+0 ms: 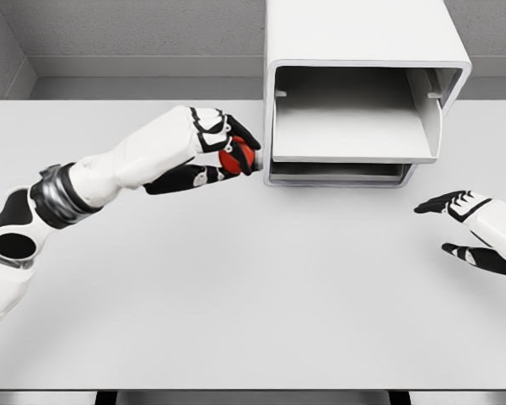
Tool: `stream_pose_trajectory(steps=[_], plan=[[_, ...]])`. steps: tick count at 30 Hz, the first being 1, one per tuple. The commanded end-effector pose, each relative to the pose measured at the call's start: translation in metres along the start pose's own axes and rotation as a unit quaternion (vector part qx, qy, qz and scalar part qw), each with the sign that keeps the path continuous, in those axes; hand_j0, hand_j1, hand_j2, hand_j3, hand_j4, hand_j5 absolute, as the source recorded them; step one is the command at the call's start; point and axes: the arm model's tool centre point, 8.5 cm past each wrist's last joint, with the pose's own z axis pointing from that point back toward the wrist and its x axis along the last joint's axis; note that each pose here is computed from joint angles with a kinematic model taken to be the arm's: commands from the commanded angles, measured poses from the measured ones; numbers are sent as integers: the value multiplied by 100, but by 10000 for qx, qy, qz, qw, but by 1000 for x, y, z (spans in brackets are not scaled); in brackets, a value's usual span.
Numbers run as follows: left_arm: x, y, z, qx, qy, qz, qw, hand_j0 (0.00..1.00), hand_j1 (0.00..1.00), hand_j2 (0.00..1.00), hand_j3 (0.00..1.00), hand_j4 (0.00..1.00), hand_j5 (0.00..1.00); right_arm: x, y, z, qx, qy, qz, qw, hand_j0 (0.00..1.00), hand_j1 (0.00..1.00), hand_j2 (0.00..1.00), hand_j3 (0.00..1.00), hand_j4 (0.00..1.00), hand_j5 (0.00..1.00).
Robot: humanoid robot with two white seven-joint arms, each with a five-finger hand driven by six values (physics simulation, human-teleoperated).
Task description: Slide open multi-storey tabletop storage cabinets and put open load switch and slide close multi-storey tabletop storage cabinets
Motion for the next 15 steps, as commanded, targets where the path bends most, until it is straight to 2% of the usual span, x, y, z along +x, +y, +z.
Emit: stream_pose_trajectory(steps=[1, 3, 7, 10, 11, 15], plan=[[2, -3, -7, 28, -90, 79, 9999, 41, 41, 41, 41, 41, 41, 1, 5, 0, -39, 14, -78, 10000, 78, 78, 78, 78, 78, 78], [5, -5, -15, -137, -203, 64, 9997, 41, 41, 41, 41, 41, 41, 1, 5, 0, -31, 23, -86, 10000, 78, 78, 78, 78, 78, 78], [9, -6, -29, -285, -384, 52, 9988, 41, 41, 41, 41, 41, 41, 0, 5, 0, -34, 33, -85, 10000, 78, 78, 78, 78, 78, 78], [10, -7, -39, -276, -432, 106, 9986, 41, 41, 41, 41, 41, 41, 0, 5, 1, -39, 32, -91, 9999, 78, 78, 78, 78, 78, 78], [8, -8, -40, -342, -366, 127, 9987, 41, 41, 41, 41, 41, 41, 0, 5, 1, -44, 37, -86, 9999, 79, 79, 79, 79, 79, 79], [0, -6, -51, -285, -278, 207, 9990, 41, 41, 41, 41, 41, 41, 0, 5, 1, -44, 35, -86, 9999, 79, 79, 79, 79, 79, 79]])
